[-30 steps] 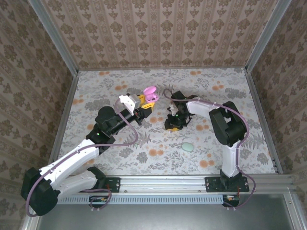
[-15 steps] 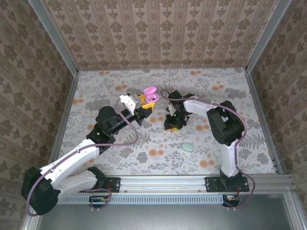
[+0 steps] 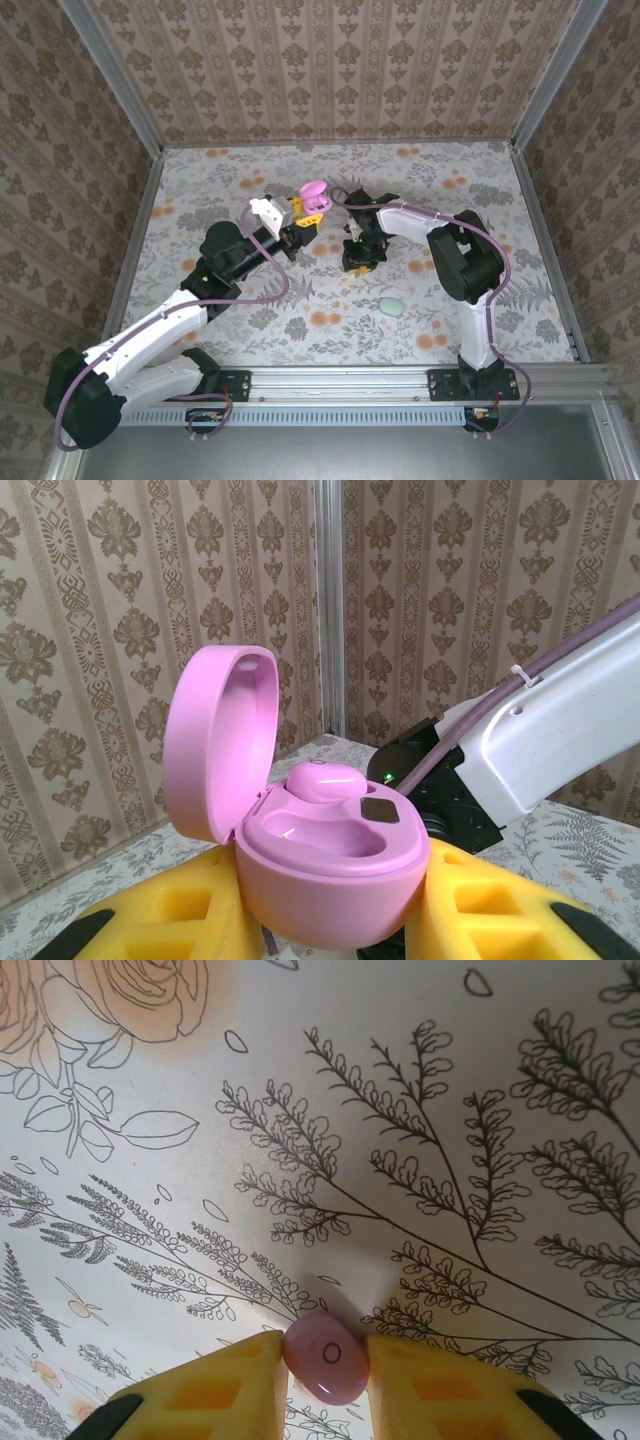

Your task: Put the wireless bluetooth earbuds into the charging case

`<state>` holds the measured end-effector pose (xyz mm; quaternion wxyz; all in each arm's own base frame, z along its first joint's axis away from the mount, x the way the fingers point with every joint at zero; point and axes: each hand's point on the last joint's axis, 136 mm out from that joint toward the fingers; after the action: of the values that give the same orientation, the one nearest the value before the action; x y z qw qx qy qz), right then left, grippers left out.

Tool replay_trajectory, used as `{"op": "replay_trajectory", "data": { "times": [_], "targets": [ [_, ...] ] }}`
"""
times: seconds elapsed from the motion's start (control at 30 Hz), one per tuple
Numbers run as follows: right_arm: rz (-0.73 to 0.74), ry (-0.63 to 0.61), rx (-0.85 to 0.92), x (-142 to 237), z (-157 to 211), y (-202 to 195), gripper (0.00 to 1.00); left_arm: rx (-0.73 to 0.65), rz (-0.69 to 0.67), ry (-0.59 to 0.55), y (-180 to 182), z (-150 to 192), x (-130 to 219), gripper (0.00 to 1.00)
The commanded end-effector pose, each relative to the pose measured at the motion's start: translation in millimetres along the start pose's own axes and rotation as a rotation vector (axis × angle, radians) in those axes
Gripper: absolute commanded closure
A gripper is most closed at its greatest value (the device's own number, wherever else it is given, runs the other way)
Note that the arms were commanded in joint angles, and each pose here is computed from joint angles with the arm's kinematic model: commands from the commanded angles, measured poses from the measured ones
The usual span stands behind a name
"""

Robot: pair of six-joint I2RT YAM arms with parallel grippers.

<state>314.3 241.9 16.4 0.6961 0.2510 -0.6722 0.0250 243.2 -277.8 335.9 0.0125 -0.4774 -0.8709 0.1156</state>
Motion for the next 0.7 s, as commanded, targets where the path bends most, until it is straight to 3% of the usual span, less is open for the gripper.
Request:
{"op": "replay_trajectory", "data": {
  "times": [0.0, 0.3, 0.67],
  "targets": [
    [0.082, -0.036, -0.014, -1.5, -8.0, -13.8, 0.73, -0.004, 0.013, -0.055, -3.9, -23.0, 0.3, 0.66],
    [0.156, -0.149, -0.064, 21.6, -7.9, -28.5, 0.75, -0.005, 0.014, -0.055, -3.7, -23.3, -1.2, 0.66],
    [0.14, -0.099, -0.086, 9.8, -0.5, -36.6, 0.69, 0.001, 0.02, -0.053, -4.1, -22.1, -3.4, 0.66]
  ]
}}
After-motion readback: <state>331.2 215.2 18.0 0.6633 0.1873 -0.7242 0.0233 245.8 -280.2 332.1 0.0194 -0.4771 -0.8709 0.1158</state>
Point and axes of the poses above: each hand's point on the last joint's axis, 136 mm out from that joint toward the fingers, its own x axis back along the fingers, its own y axis along the line the jaws close on, z = x × y, and after that the axes turned 14 degrees about x, right-handed
